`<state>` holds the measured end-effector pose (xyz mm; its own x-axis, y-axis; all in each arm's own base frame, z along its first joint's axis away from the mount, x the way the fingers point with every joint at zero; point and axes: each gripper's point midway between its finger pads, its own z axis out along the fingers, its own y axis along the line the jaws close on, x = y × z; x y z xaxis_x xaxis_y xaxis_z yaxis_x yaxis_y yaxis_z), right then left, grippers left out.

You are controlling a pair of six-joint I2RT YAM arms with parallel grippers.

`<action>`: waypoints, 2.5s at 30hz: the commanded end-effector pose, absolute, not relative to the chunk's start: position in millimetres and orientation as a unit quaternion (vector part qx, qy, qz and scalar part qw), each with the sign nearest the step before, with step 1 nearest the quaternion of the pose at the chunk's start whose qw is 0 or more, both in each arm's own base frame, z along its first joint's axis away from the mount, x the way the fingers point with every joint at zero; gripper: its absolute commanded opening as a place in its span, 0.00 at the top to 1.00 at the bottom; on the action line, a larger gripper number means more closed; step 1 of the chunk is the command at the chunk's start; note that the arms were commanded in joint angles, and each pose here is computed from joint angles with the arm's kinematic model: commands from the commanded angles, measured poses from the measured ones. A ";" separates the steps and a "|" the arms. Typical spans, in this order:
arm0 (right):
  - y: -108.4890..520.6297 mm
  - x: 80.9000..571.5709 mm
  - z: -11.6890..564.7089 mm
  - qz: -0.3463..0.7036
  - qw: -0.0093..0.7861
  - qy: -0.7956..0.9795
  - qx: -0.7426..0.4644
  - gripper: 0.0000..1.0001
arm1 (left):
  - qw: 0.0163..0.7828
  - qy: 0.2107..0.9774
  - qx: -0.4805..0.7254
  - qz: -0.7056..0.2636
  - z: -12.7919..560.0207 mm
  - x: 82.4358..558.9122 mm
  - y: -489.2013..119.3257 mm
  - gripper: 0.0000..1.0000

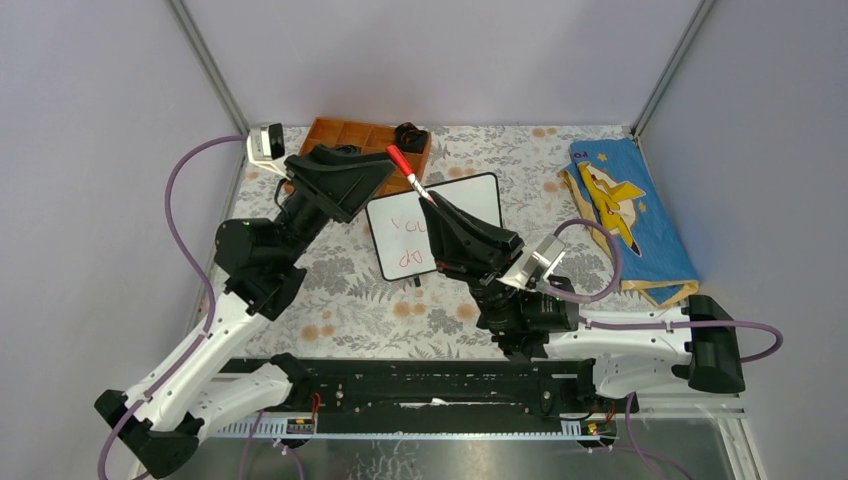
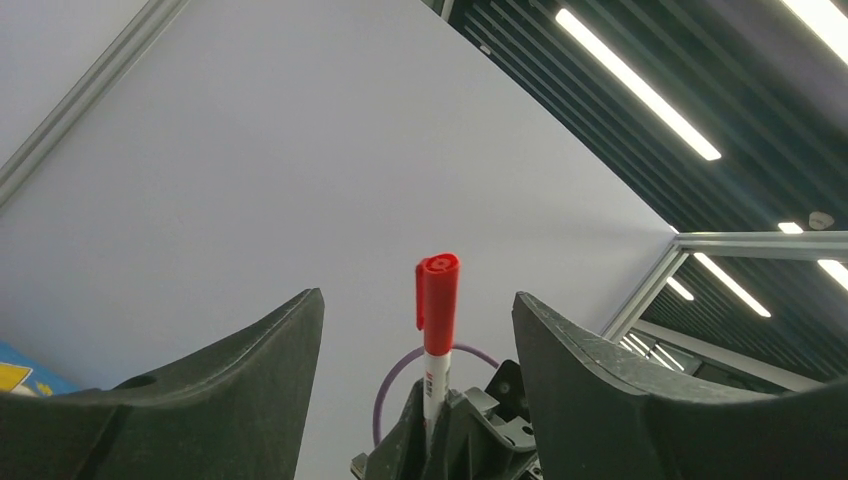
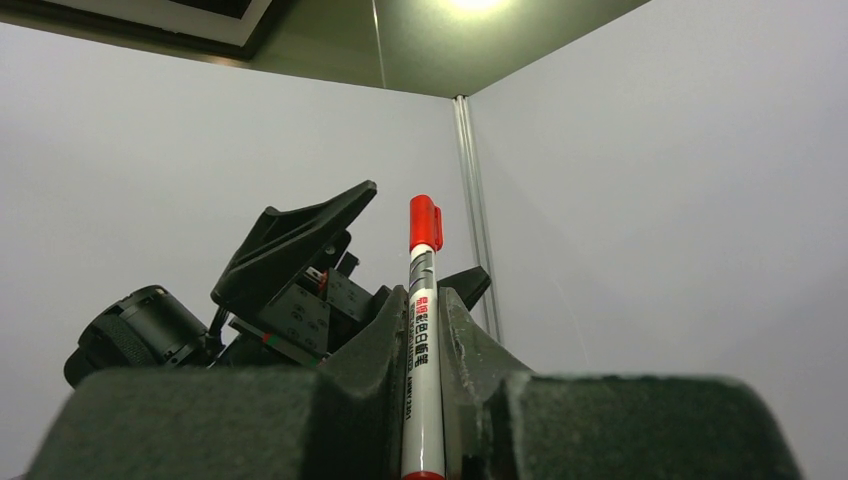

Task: Write a sentence on the whiteboard
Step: Close the whiteboard marker at the center of the board.

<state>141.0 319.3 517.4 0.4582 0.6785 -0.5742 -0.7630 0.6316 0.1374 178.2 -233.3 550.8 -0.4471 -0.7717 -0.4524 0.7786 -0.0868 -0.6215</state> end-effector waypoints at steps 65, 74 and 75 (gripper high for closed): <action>314.8 146.6 518.8 0.405 0.854 0.320 -0.066 1.00 | 0.523 0.423 0.008 -0.740 549.2 176.5 -237.0 1.00; 318.6 147.4 518.4 0.404 0.854 0.322 -0.069 1.00 | 0.518 0.427 0.011 -0.741 544.7 174.4 -240.1 1.00; 318.7 147.4 518.6 0.404 0.854 0.322 -0.068 1.00 | 0.517 0.428 0.012 -0.741 544.2 174.2 -241.0 1.00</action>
